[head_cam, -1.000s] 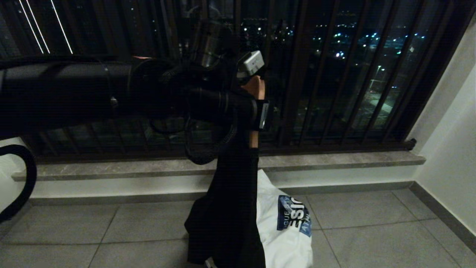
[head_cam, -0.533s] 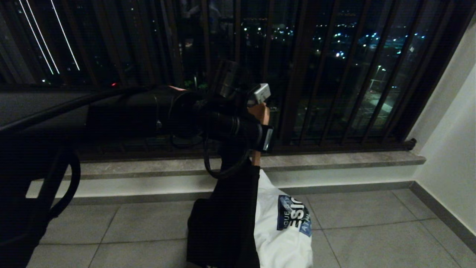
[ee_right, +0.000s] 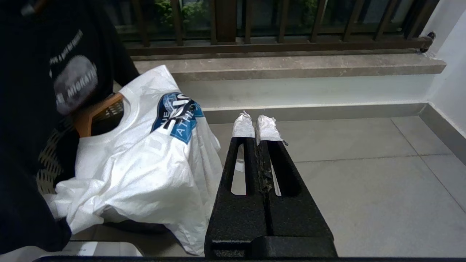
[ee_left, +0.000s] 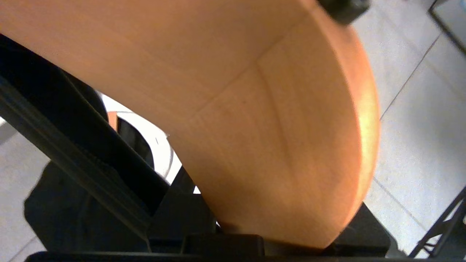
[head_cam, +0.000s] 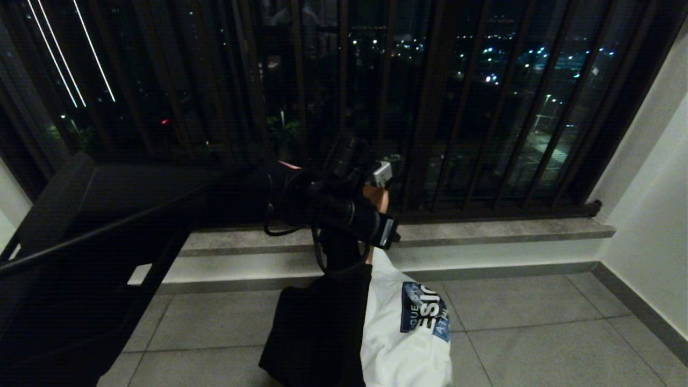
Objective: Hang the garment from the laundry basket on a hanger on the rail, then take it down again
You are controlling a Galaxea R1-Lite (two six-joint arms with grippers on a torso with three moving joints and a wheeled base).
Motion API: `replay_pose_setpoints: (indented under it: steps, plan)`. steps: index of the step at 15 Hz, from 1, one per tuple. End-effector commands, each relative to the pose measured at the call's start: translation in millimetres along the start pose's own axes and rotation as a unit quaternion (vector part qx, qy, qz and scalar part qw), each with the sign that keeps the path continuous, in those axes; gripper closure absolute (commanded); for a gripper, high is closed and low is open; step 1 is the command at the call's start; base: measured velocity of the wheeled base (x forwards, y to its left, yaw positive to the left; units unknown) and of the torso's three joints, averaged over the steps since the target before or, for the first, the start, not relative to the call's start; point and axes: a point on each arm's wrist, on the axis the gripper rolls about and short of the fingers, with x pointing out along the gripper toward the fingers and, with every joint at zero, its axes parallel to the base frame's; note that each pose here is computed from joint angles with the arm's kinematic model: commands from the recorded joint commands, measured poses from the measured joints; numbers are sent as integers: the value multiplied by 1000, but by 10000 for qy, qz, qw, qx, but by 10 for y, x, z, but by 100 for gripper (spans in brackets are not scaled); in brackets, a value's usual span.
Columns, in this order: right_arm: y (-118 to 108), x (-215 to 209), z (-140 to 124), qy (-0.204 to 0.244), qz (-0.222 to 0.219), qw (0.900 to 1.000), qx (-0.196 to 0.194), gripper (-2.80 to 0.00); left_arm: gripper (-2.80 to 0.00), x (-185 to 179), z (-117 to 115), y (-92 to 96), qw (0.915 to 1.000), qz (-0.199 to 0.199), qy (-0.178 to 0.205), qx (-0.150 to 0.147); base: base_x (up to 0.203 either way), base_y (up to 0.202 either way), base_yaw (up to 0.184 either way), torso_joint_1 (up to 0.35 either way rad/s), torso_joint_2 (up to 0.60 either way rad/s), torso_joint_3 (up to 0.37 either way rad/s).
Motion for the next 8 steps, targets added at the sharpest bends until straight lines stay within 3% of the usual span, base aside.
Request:
replay_pose_setpoints:
  steps: [1,3,8]
  plan:
    - [0,1,0,6,1,10000,1,0,0,156,-104,39,9998,40,197,-11,0,0,0,0,0,0]
    - [0,1,0,6,1,10000,1,0,0,283,-202,79,9984,378,365,196,0,0,0,0,0,0]
    - [0,1,0,6,1,10000,1,0,0,511,-377,67,9954,524,678,428,0,0,0,0,0,0]
